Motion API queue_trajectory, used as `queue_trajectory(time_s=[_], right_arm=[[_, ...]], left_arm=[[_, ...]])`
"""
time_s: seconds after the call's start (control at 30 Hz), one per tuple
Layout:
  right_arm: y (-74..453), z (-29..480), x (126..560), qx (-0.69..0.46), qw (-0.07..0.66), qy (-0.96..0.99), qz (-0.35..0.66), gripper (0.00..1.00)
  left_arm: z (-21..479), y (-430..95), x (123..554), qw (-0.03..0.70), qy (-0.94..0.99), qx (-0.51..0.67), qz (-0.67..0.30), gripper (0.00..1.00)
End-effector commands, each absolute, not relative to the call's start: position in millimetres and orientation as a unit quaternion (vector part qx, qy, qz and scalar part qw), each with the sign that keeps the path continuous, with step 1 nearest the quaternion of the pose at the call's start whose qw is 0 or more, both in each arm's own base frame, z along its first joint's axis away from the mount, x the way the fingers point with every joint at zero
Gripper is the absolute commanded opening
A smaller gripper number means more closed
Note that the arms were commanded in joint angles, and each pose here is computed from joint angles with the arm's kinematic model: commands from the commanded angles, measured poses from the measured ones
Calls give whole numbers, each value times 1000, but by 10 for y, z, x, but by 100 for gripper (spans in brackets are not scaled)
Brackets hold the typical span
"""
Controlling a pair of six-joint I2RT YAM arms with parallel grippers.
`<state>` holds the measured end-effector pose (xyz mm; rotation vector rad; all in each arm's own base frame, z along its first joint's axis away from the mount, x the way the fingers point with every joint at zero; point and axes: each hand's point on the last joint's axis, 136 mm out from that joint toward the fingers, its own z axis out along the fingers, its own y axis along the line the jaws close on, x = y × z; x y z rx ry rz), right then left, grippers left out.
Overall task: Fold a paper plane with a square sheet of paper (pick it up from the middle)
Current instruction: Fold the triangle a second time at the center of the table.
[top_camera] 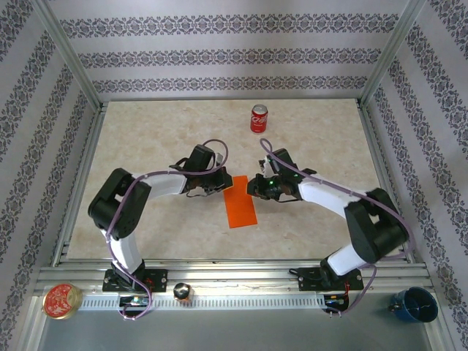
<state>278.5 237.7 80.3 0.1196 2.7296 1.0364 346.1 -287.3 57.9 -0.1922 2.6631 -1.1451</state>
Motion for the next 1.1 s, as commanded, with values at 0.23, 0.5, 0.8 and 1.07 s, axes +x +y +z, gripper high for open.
queue_trajectory(time_s=[0.23,0.5,0.8,1.07], right_arm=[[2085,567,2187,112,46,926,358,33],[2085,412,1988,139,-4,921,363,37],[2202,376,1967,133,-33,915,380,40],[2310,362,2034,128,-39,906,401,38]], left_arm=[[363,-2838,3685,112,915,-70,-380,0],[115,-2722,3634,94,918,-89,-376,0],[-29,-2696,3566,84,912,-106,-387,0],[-56,-2724,3572,78,910,-102,-393,0]])
